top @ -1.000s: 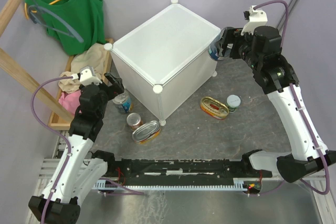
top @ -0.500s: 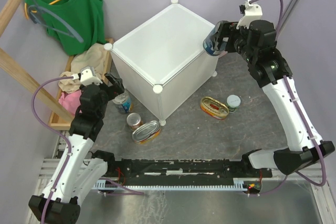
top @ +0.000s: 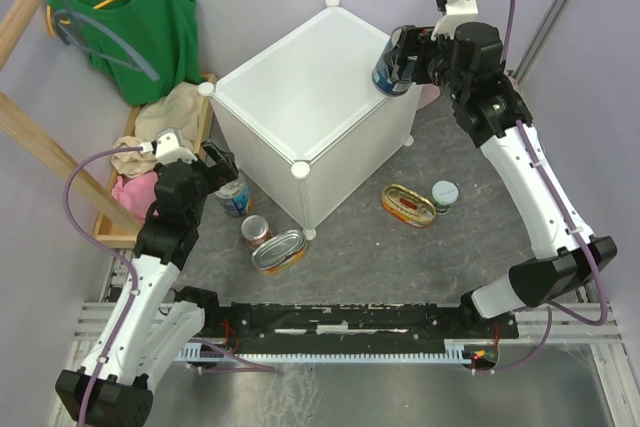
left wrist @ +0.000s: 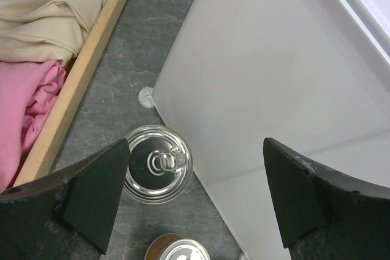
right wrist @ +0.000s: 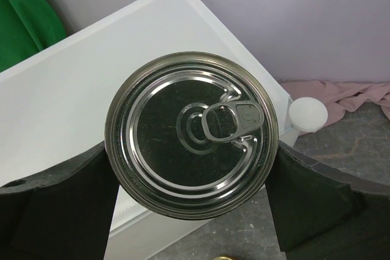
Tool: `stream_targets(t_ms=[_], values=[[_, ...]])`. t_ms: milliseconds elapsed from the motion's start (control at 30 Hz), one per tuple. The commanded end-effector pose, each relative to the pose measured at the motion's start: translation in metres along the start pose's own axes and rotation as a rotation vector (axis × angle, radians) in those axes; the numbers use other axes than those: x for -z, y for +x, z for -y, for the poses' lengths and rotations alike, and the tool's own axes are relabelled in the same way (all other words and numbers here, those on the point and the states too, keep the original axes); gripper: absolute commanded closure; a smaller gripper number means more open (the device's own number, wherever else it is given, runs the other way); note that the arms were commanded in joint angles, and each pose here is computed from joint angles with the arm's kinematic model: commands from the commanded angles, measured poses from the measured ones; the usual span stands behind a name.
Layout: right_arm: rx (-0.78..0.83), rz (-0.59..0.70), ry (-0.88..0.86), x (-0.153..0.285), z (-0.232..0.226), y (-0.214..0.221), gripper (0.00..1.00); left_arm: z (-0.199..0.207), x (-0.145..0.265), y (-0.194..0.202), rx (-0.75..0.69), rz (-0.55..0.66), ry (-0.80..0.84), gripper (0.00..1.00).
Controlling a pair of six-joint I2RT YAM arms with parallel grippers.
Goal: Place and organize the canned foods onto the counter
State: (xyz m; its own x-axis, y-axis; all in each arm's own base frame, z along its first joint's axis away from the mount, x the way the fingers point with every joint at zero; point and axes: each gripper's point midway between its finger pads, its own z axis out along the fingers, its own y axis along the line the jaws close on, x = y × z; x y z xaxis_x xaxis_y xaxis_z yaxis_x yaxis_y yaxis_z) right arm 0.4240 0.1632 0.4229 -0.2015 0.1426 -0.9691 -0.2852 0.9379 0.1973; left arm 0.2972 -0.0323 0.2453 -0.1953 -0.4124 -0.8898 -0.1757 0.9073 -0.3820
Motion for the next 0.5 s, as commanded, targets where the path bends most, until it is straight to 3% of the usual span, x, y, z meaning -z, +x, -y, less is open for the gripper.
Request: stream_targets(t_ms=[0,467], values=[[-0.007,0.375,-0.097,0.026,-0.03,-0.118,0.9,0.002,-0.002,-0.013,0.05,0.059,-0.001,0.04],[0.073,0.365,-0.097,-0.013,-0.045,-0.117,0.91,0.009,-0.004,-0.015,0.063,0.064,0.024,0.04]])
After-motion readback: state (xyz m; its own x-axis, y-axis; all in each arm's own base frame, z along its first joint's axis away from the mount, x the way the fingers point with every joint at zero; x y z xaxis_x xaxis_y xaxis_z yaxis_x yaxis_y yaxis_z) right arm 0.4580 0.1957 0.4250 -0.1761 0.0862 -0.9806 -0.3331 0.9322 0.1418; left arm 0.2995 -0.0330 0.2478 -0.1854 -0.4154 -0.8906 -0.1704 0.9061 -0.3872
